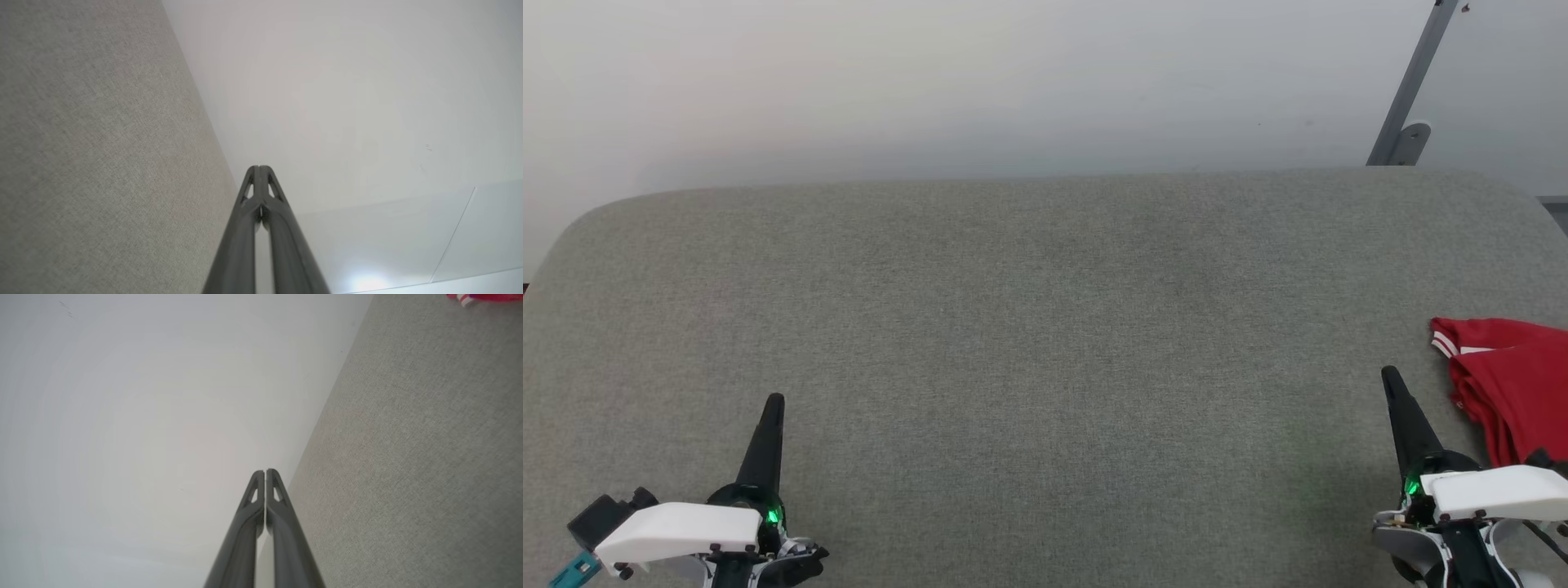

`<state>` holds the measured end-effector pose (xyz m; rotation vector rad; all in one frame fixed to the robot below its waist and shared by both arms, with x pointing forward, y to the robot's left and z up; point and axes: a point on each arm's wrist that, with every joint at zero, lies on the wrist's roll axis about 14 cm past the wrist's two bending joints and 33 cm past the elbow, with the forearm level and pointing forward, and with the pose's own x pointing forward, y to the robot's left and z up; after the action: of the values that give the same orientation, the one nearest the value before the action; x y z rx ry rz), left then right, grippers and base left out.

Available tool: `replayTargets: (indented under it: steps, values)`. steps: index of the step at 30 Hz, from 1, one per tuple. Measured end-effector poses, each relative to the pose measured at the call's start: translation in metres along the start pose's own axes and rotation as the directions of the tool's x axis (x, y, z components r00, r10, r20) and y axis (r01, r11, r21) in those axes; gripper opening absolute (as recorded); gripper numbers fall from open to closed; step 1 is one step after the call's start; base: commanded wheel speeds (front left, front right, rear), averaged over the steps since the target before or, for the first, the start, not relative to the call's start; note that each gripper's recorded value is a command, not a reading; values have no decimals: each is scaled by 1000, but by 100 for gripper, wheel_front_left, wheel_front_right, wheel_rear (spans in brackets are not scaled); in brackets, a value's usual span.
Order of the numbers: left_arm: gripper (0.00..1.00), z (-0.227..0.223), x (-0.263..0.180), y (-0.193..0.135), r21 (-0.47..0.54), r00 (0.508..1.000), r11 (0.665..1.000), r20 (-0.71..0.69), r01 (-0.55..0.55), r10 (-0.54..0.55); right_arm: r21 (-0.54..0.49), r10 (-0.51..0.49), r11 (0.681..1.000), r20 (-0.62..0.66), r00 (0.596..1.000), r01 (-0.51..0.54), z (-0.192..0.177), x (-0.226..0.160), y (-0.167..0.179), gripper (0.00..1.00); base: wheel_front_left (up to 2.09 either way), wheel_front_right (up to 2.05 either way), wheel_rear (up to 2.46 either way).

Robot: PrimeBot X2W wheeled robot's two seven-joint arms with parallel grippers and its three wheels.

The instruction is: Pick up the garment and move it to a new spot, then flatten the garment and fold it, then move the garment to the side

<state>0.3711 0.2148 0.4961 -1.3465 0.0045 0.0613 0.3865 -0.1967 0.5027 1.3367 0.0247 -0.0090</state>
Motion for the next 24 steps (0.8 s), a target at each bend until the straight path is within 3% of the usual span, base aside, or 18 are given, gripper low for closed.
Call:
replayTargets:
  steps: [24]
  values:
    - [0, -10, 12, -10, -171, 999, 985, -27, 25, -30, 179, 8, 984, 7, 1000, -9, 3, 1, 0, 0, 0, 0, 0]
